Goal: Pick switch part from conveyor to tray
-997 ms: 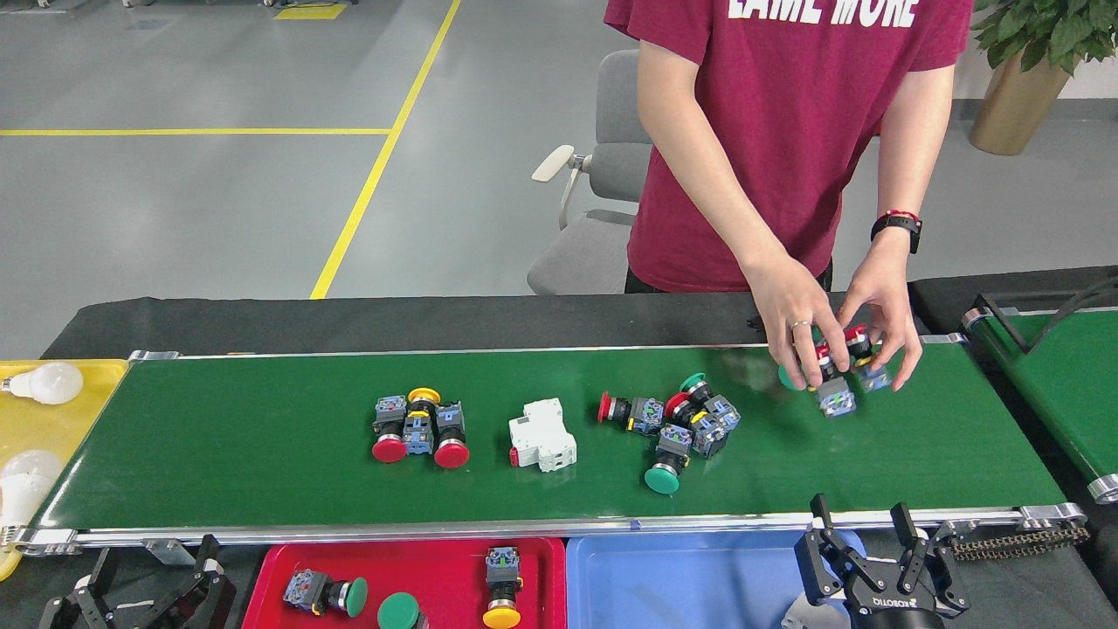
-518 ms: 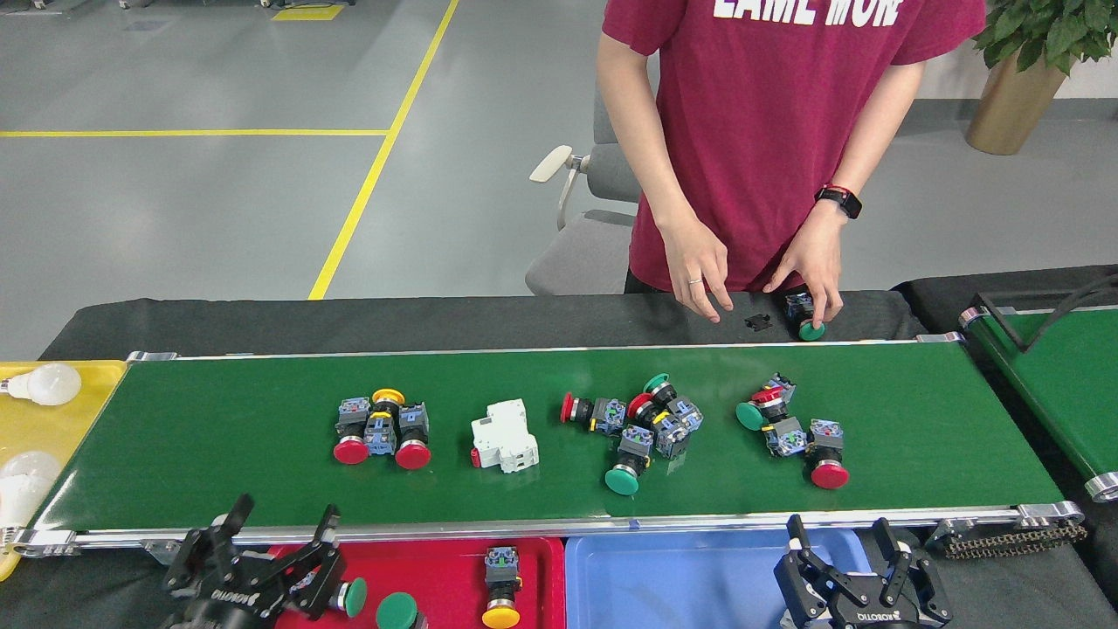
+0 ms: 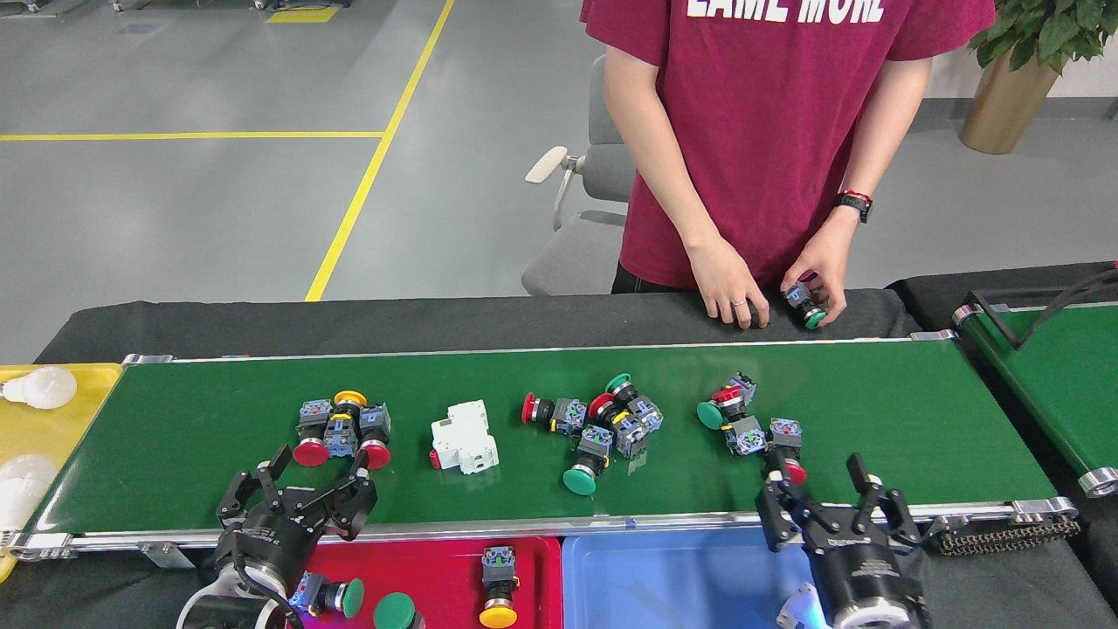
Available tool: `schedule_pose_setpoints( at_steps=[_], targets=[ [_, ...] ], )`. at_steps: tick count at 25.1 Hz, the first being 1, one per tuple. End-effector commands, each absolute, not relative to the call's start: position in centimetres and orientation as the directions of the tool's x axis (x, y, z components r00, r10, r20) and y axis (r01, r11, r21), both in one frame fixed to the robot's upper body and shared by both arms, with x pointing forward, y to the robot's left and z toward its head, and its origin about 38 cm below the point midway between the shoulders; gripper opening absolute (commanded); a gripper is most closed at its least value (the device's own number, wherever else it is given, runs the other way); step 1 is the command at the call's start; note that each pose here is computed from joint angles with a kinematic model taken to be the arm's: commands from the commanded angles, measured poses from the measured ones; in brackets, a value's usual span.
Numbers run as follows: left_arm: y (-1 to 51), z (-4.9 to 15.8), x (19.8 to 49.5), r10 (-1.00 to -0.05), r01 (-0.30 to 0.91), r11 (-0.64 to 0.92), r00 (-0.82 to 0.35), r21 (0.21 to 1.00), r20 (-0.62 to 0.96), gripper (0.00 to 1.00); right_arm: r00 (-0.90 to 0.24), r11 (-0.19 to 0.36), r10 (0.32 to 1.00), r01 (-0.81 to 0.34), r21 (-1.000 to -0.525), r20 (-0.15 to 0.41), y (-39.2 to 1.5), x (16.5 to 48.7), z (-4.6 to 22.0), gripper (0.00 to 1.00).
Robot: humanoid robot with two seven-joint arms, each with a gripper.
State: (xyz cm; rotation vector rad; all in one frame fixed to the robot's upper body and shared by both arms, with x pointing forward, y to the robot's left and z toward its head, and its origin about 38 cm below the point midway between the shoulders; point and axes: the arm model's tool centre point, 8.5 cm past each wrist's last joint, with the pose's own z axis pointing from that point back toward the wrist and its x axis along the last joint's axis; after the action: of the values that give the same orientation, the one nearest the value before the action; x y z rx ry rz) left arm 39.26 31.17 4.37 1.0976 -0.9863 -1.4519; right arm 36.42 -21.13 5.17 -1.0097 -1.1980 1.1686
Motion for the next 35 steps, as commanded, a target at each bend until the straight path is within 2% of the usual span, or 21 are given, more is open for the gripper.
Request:
schedule_pose_setpoints(
  at_steps=[1, 3, 7, 11, 13, 15, 20, 22, 25, 28, 32, 35],
  targets=[
    [32.2, 5.1, 40.0, -0.988, 0.224, -0.154, -0.041, 0.962, -0.149, 1.00, -0.014, 0.134, 0.990, -0.128, -0.983, 0.137, -19.9, 38.0, 5.4, 0.89],
    [32.5, 4.9, 40.6, -0.990, 0.235, -0.141, -0.009, 0.962, -0.143, 1.00, -0.004, 0.131, 0.991, -0.141, -0.981, 0.133, -19.2, 39.4, 5.2, 0.87],
    [33.4, 5.4, 43.1, -0.990, 0.244, -0.126, 0.034, 0.962, -0.139, 1.00, -0.024, 0.120, 0.992, -0.176, -0.977, 0.126, -18.3, 41.3, 4.9, 0.67],
    [35.0, 5.4, 44.3, -0.987, 0.267, -0.135, 0.051, 0.954, -0.154, 1.00, -0.086, 0.089, 0.990, -0.246, -0.965, 0.113, -15.9, 40.7, 3.2, 0.65],
    [35.3, 5.3, 45.3, -0.987, 0.281, -0.120, 0.070, 0.952, -0.145, 1.00, -0.090, 0.087, 0.990, -0.246, -0.965, 0.112, -15.7, 40.7, 3.2, 0.54],
    [36.2, 5.4, 46.0, -0.986, 0.296, -0.114, 0.084, 0.948, -0.145, 1.00, -0.094, 0.090, 0.989, -0.232, -0.969, 0.114, -15.7, 40.9, 3.7, 0.39],
    [37.3, 4.8, 45.9, -0.984, 0.292, -0.121, 0.094, 0.949, -0.154, 0.99, -0.119, 0.099, 0.985, -0.201, -0.975, 0.124, -15.4, 41.0, 4.8, 0.15],
    [37.3, 4.5, 46.0, -0.983, 0.286, -0.119, 0.100, 0.951, -0.153, 0.88, -0.132, 0.104, 0.983, -0.176, -0.979, 0.128, -15.2, 40.9, 5.6, 0.15],
    [37.5, 3.7, 45.7, -0.982, 0.267, -0.117, 0.112, 0.957, -0.151, 0.47, -0.203, 0.119, 0.970, -0.102, -0.988, 0.137, -14.3, 39.7, 8.2, 0.15],
    [37.8, 3.5, 45.6, -0.982, 0.256, -0.111, 0.118, 0.960, -0.145, 0.23, -0.297, 0.129, 0.944, -0.071, -0.989, 0.144, -13.2, 37.2, 9.3, 0.15],
    [38.1, 3.9, 45.5, -0.982, 0.210, -0.124, 0.115, 0.970, -0.150, 0.09, -0.486, 0.111, 0.860, -0.117, -0.987, 0.155, -10.2, 33.3, 7.7, 0.17],
    [37.7, 3.6, 45.1, -0.985, 0.200, -0.129, 0.087, 0.971, -0.149, 0.07, -0.592, 0.098, 0.789, -0.144, -0.985, 0.166, -8.5, 31.2, 6.9, 0.18]
  ],
)
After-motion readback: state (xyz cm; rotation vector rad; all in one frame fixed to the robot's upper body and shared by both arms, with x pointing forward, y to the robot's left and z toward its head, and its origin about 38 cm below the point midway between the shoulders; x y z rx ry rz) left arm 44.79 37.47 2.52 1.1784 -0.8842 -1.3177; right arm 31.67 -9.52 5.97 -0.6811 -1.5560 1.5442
